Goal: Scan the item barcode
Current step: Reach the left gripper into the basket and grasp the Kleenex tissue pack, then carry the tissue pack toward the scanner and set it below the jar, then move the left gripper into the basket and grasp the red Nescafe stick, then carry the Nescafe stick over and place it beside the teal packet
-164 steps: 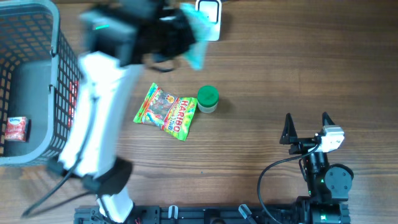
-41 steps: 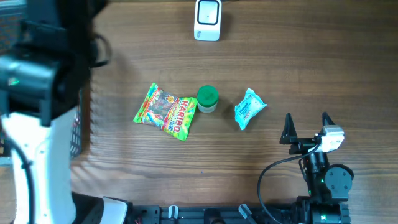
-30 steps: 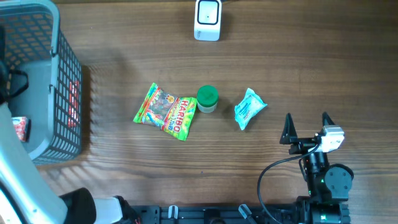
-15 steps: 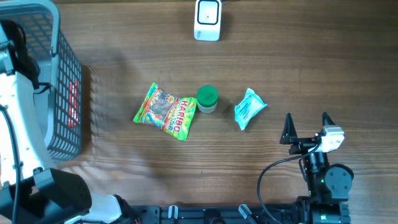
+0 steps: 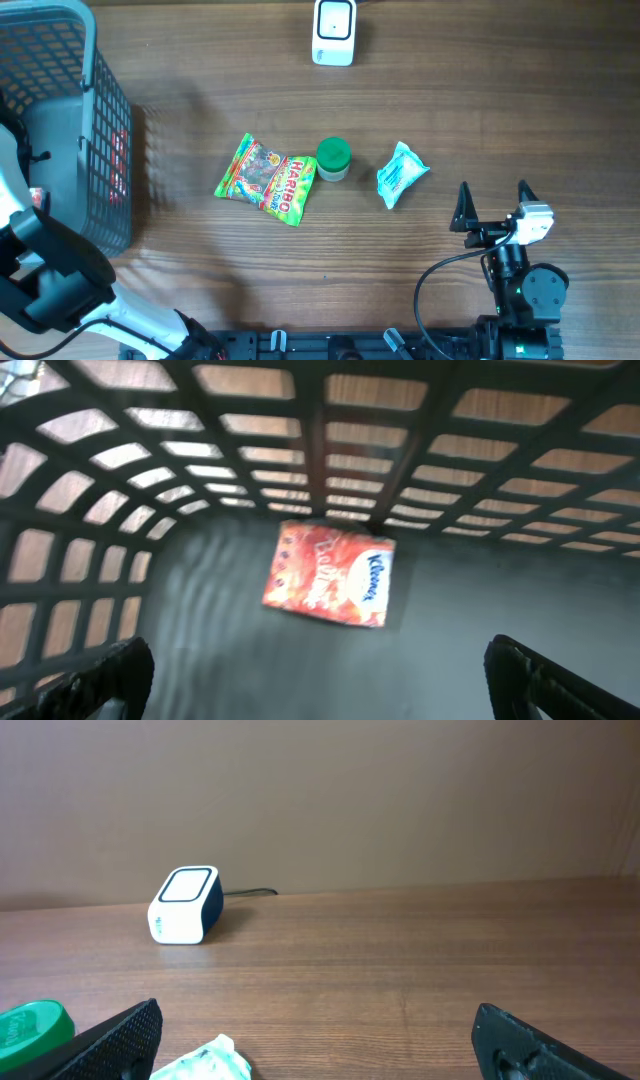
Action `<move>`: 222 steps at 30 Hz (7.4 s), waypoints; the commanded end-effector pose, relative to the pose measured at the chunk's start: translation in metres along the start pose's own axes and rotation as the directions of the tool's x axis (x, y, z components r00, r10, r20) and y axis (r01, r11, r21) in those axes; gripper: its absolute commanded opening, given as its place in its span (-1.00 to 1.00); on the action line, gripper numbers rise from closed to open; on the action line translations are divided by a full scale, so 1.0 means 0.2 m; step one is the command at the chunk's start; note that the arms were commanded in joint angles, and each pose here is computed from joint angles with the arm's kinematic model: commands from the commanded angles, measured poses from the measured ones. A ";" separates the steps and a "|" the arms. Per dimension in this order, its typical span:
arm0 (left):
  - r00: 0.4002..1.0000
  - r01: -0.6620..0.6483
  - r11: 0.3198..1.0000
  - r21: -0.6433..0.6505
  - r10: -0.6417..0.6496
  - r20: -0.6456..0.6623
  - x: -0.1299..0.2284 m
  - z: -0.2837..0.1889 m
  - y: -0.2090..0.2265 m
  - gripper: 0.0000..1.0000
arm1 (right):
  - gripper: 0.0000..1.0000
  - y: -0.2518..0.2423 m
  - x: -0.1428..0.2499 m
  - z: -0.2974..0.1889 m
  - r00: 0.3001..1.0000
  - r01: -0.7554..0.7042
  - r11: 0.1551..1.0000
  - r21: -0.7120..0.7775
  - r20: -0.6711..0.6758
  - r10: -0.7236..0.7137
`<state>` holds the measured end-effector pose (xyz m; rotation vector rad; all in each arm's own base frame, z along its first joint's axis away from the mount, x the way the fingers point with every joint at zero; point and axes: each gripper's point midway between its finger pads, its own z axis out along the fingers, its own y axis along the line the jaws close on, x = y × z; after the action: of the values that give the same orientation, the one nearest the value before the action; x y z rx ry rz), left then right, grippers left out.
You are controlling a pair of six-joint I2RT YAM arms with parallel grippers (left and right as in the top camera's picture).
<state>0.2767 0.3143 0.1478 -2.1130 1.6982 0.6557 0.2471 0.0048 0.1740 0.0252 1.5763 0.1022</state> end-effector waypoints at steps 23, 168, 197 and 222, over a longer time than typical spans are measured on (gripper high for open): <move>0.988 -0.136 0.985 0.110 0.143 -0.059 0.15 0.44 0.00 1.00 | 0.99 0.02 -0.01 0.00 1.000 0.011 1.000 -0.021 0.007 -0.011; 0.723 -0.270 0.938 0.217 0.347 -0.598 0.89 0.06 -0.11 1.00 | 0.99 0.02 -0.01 0.00 1.000 0.011 1.000 -0.021 0.007 -0.011; 0.887 -0.023 0.856 0.517 0.256 -0.385 0.19 -0.80 -0.12 -0.92 | 0.99 0.02 -0.01 0.00 1.000 0.011 1.000 -0.021 0.007 -0.011; 0.216 -0.503 -0.001 0.864 0.968 0.127 2.42 -1.84 0.28 -0.92 | 0.99 0.02 -0.01 0.00 1.000 0.011 1.000 -0.021 0.007 -0.011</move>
<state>0.3647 -0.2523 0.2293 -0.4186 2.6783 -0.6364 0.2471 0.0049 0.1740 0.0249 1.5763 0.1025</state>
